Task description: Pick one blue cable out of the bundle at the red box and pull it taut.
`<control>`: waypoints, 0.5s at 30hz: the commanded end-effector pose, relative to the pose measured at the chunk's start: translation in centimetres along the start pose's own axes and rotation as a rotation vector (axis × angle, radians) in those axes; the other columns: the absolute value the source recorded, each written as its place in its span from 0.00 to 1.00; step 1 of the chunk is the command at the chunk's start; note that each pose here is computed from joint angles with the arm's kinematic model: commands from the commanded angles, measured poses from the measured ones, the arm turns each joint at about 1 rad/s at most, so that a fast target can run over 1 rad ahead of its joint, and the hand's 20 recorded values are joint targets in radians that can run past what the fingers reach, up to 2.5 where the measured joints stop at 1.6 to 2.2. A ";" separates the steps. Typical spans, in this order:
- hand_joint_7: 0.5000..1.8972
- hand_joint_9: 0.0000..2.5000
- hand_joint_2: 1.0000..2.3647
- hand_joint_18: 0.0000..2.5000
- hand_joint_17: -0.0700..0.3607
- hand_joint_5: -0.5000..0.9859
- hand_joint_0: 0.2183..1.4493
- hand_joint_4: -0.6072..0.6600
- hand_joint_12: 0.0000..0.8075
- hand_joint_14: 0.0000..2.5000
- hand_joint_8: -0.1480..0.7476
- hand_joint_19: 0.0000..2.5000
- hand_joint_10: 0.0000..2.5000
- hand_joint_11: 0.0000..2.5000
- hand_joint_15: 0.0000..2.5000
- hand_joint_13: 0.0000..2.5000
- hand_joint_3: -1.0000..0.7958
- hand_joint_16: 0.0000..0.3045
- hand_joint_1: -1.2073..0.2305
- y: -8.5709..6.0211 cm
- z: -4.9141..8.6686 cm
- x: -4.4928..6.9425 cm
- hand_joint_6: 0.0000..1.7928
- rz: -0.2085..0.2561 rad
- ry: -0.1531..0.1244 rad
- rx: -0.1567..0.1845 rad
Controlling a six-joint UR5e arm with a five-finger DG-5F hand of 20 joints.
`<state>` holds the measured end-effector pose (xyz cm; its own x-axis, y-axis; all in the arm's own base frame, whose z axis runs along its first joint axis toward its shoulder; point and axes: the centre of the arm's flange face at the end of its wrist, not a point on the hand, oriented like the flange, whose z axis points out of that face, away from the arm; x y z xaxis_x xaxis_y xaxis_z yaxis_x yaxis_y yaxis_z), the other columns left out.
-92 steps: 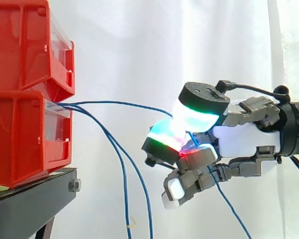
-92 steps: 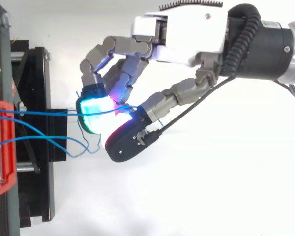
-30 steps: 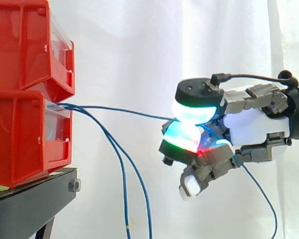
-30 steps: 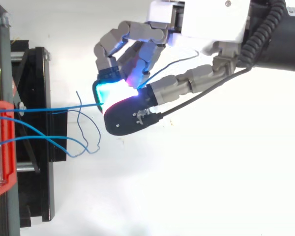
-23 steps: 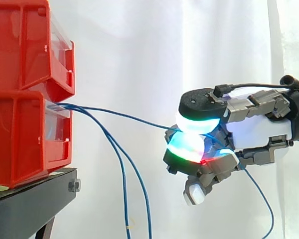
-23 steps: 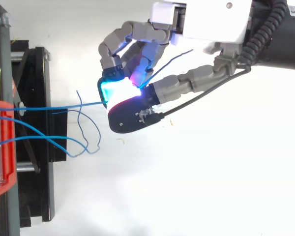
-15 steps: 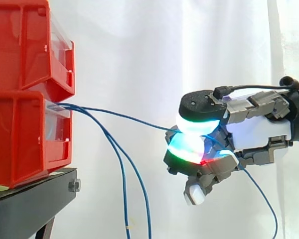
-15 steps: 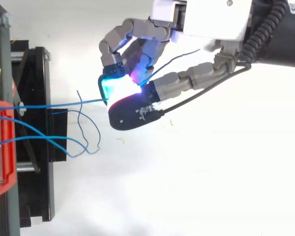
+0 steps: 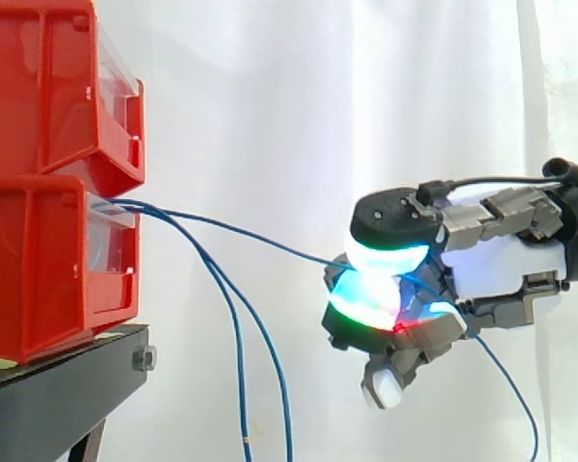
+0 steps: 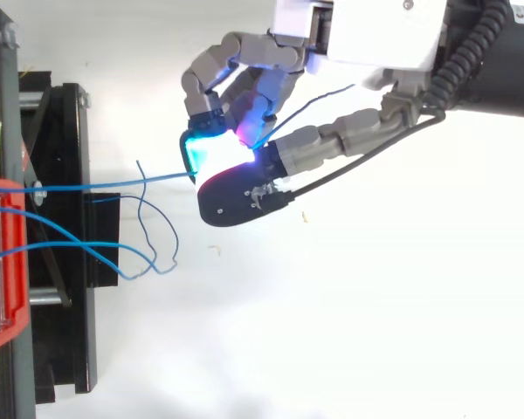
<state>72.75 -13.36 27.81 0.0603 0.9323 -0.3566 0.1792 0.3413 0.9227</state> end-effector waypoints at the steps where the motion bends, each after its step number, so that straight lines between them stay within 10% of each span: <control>1: 0.63 0.44 0.01 0.22 0.44 0.24 0.38 0.57 0.47 0.01 0.56 0.16 0.00 0.57 0.22 0.28 0.49 0.18 0.27 -1.4 -0.4 0.5 0.51 -0.002 0.010 0.023; 15: 0.63 0.44 0.02 0.22 0.44 0.23 0.38 0.58 0.47 0.01 0.56 0.16 0.00 0.57 0.22 0.28 0.49 0.18 0.27 -1.7 -0.2 1.3 0.51 -0.031 0.005 -0.012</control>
<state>72.28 -12.84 25.78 0.0513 0.9267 -0.3724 0.1709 0.3592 0.9175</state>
